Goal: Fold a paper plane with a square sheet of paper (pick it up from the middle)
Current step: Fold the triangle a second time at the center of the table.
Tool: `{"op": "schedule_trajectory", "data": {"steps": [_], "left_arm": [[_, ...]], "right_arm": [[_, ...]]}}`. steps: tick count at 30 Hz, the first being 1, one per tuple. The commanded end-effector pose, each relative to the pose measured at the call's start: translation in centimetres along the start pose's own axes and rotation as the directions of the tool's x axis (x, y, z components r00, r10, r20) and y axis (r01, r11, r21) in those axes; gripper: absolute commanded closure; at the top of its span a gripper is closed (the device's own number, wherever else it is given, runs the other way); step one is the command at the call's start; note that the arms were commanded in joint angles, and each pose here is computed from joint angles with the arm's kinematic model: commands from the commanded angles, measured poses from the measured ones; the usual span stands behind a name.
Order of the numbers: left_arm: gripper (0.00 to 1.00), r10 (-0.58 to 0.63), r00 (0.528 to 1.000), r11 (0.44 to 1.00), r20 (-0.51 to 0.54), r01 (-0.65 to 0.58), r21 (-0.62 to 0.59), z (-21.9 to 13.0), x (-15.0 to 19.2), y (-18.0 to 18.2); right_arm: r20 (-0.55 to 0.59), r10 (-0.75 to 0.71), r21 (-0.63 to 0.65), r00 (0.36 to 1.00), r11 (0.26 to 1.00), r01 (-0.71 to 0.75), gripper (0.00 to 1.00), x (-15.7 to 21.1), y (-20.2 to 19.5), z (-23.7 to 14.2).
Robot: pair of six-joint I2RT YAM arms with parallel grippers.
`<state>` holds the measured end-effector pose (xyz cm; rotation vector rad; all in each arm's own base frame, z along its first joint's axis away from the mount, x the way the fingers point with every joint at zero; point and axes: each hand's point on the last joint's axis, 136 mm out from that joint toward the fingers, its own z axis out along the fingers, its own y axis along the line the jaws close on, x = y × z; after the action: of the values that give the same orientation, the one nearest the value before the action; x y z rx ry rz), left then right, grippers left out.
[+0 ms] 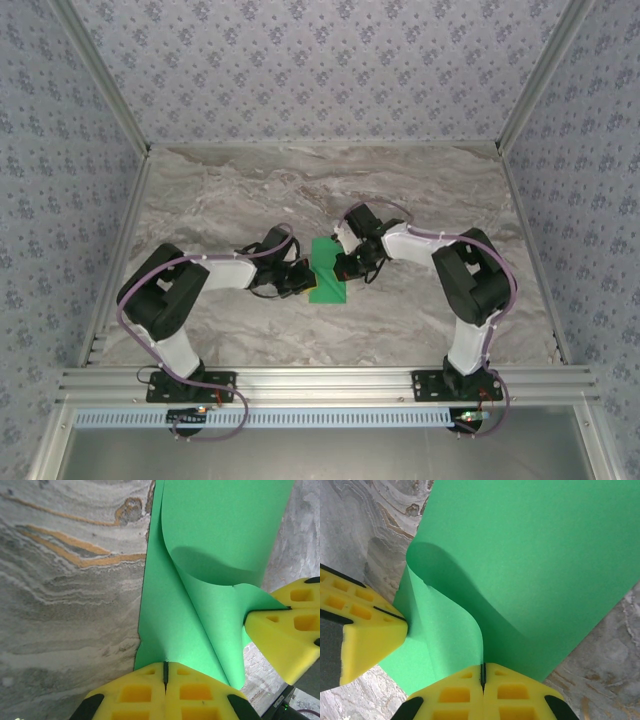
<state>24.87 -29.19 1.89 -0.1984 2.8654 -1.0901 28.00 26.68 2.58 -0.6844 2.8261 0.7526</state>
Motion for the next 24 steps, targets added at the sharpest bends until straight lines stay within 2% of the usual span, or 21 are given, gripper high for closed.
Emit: {"op": "schedule_trajectory", "data": {"steps": [1, 13, 20, 24], "left_arm": [[1.00, -0.015, 0.999, 0.998, -0.041, 0.013, -0.063, 0.5, 0.9, 1.6], [1.00, 0.001, 0.999, 0.999, -0.033, -0.002, -0.040, 0.2, 0.7, 0.8], [0.99, 0.081, 0.994, 0.991, 0.072, -0.088, 0.101, -2.2, -1.3, -4.2], [0.97, 0.087, 0.986, 0.983, 0.139, -0.108, 0.149, -3.3, -2.4, -5.9]], "right_arm": [[-0.013, -0.002, 0.023, 1.000, 1.000, 0.002, 0.96, -0.3, -0.7, 0.0], [-0.022, 0.008, 0.025, 1.000, 1.000, -0.008, 0.96, -0.2, -1.0, 0.4], [-0.035, 0.023, 0.032, 0.999, 0.999, -0.022, 0.96, 0.2, -1.3, 0.7], [-0.042, 0.027, 0.031, 0.999, 0.999, -0.026, 0.96, 0.4, -1.4, 0.9]]}}
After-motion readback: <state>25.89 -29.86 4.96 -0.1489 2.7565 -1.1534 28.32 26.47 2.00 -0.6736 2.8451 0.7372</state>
